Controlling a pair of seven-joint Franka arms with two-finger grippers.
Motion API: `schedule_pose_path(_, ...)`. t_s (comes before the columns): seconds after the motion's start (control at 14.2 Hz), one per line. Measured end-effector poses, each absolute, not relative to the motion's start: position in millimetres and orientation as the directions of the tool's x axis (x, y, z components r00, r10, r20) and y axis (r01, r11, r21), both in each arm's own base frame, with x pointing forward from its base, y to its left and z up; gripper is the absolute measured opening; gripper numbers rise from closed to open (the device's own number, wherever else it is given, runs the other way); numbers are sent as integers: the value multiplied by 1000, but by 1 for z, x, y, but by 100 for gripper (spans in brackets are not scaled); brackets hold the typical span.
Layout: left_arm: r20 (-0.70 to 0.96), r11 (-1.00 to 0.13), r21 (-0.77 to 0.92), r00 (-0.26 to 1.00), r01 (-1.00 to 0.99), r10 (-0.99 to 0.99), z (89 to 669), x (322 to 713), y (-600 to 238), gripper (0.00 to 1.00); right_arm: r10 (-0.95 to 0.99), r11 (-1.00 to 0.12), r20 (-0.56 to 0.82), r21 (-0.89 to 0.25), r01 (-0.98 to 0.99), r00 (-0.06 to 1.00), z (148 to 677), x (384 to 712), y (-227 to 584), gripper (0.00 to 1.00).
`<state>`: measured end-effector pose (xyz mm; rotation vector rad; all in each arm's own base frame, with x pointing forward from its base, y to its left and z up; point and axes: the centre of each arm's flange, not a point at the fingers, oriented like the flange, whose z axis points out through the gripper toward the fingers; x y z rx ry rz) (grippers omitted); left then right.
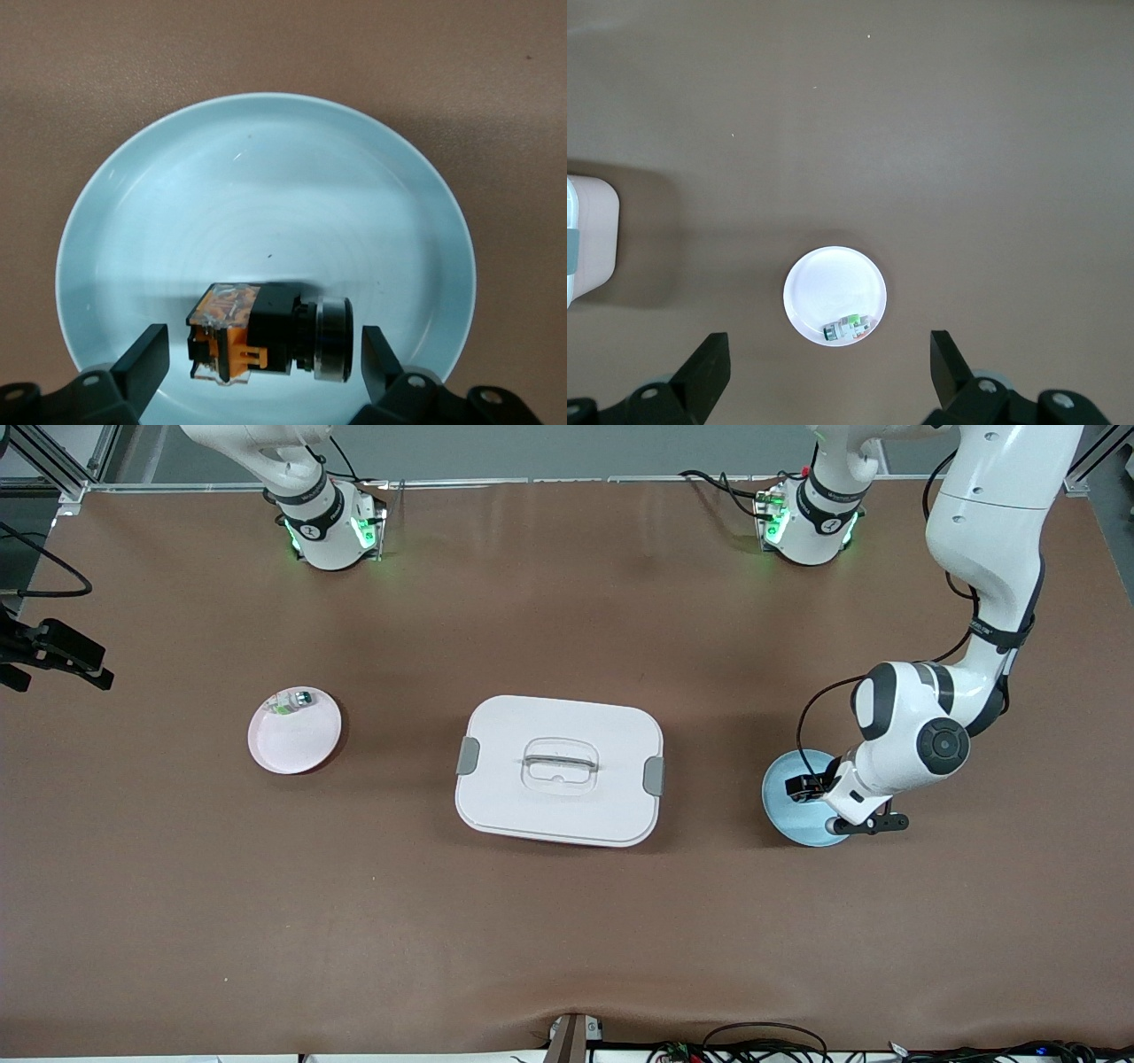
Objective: Transfer orange switch to right arm and place
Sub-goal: 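Lower the left gripper and close it on the orange switch, then lift the switch with the left gripper while the right gripper approaches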
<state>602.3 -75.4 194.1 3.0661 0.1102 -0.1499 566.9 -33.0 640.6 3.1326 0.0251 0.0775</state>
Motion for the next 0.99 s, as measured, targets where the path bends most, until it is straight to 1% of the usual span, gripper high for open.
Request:
schedule_pose_path(0.14,-98,-995,67,993,75,68,193,602,-76,82,16,-1000,49,8,16,999,641,567,-33,100)
schedule_pose_path(0.21,-99,-995,67,993,75,68,192,602,-76,82,16,-1000,49,8,16,999,641,567,-33,100)
schedule_pose_path(0.35,-98,-995,67,993,74,68,192,603,-76,72,17,-1000,49,8,16,999,641,567,-33,100)
schedule_pose_path(0.71,-75,-995,72,995,71,66,200,610,-78,72,20,-1000,49,8,20,999,641,567,-32,100)
schedule_pose_path(0.99,-47,-984,131,992,120,115,241,629,-82,72,28,-1000,47,8,28,999,639,568,-27,100)
